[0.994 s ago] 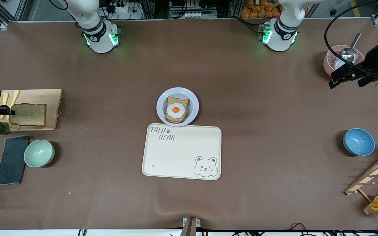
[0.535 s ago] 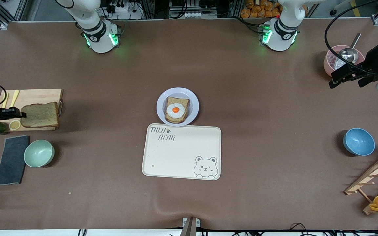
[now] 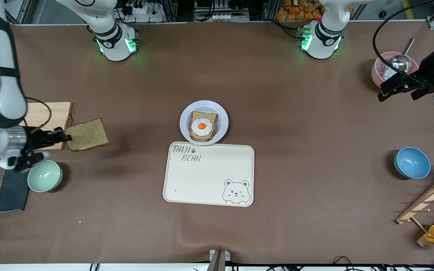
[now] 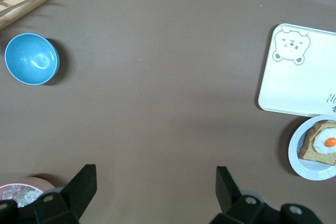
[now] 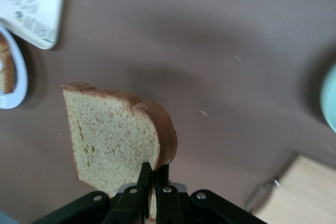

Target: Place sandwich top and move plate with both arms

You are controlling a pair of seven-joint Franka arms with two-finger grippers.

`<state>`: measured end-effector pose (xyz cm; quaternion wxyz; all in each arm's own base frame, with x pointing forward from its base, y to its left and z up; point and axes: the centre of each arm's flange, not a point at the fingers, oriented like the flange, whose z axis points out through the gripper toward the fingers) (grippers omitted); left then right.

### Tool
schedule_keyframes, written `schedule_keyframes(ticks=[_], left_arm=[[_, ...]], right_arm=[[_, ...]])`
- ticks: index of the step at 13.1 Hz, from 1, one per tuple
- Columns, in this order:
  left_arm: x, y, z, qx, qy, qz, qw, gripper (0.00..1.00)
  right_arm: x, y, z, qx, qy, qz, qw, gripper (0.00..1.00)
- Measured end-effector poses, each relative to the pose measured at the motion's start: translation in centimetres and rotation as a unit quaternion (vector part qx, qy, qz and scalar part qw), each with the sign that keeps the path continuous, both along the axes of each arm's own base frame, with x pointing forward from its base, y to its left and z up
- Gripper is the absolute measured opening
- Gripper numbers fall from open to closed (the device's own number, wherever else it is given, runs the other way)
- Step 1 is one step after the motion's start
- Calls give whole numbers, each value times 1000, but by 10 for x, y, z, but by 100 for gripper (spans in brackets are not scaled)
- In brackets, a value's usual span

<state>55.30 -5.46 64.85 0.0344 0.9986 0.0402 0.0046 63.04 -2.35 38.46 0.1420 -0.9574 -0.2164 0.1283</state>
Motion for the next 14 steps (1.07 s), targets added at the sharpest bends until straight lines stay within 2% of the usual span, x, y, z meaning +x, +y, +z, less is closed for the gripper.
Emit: schedule_keyframes(ticks=[2, 4, 6, 9, 12, 14], left_arm=[[0, 1, 0, 0, 0, 1, 1000, 100], [0, 1, 0, 0, 0, 1, 1000, 100], [0, 1, 0, 0, 0, 1, 1000, 100], [0, 1, 0, 0, 0, 1, 1000, 100], [0, 0, 0, 0, 0, 0, 1000, 100], [0, 0, -1, 0, 1, 0, 1000, 100]], right_arm=[[5, 70, 13, 0, -17, 51, 999, 7], [3, 129, 20, 15, -28, 96, 995, 7], [-6, 188, 19, 33, -42, 170, 984, 7], [-22, 262, 4, 52, -48, 275, 959, 7], [-25, 295, -28, 79, -44, 367, 926, 7], [-20, 308, -55, 98, -58, 414, 903, 7]])
